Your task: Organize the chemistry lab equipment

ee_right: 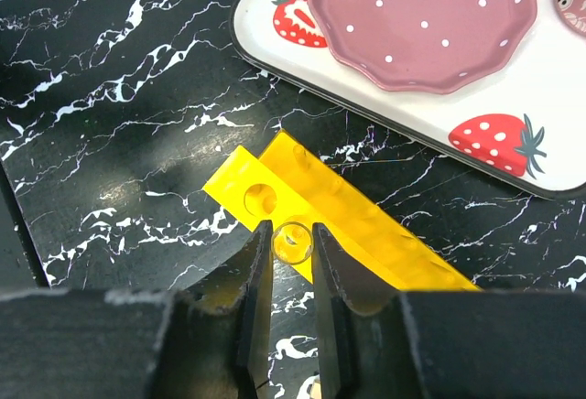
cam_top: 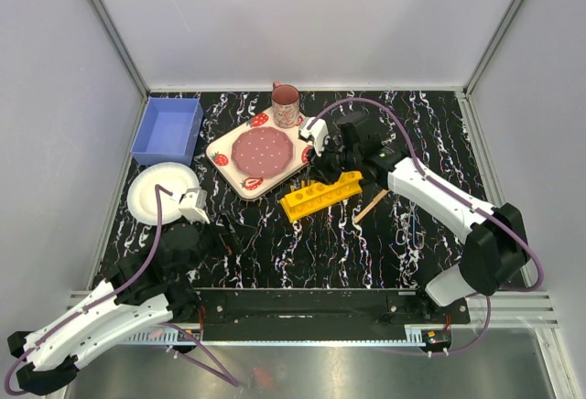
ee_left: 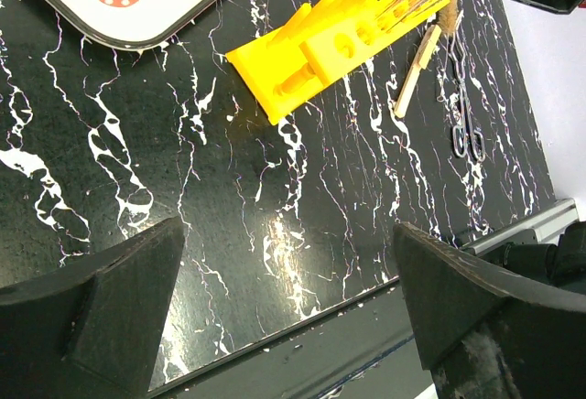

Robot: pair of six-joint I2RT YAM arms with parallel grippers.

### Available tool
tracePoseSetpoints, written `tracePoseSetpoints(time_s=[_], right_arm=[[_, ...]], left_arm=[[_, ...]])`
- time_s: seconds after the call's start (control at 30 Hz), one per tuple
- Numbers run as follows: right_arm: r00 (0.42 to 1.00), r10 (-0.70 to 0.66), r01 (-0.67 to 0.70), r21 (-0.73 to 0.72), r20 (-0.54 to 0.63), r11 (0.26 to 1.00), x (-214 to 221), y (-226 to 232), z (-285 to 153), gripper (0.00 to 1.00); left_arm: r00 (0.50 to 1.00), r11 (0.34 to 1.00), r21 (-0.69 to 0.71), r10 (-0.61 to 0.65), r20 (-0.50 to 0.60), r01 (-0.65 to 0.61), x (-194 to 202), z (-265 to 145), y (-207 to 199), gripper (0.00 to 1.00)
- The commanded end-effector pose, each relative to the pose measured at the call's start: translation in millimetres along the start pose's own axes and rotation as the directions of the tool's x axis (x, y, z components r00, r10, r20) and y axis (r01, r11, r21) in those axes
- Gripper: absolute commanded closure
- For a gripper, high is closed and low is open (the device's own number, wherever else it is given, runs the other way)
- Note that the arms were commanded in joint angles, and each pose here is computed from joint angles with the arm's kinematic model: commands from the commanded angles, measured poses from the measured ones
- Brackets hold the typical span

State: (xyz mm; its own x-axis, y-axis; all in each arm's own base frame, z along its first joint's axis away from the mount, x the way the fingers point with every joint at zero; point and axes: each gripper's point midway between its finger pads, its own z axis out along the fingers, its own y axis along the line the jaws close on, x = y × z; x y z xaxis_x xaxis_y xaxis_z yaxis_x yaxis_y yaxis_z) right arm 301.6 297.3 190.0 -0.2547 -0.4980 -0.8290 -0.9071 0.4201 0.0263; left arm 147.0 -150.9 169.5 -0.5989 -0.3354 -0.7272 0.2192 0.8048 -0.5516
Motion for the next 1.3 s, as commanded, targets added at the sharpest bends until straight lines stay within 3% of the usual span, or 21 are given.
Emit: tracePoseSetpoints(time_s=[0.0,1.27], right_arm=[[0.999,-0.038,0.038,-0.021,0.024,0.999,-5,6,3,0.73],[0.999,-0.046,0.043,-0.101,-0.028,0.994,17,18,13,0.69]], left_arm=[[1.000,0.999,0.034,-0.010,0.023,0.009,-7,2,-10,0.01],[1.000,0.998,0.056,-0.025,0.015,0.024,0,2,-8,0.01]])
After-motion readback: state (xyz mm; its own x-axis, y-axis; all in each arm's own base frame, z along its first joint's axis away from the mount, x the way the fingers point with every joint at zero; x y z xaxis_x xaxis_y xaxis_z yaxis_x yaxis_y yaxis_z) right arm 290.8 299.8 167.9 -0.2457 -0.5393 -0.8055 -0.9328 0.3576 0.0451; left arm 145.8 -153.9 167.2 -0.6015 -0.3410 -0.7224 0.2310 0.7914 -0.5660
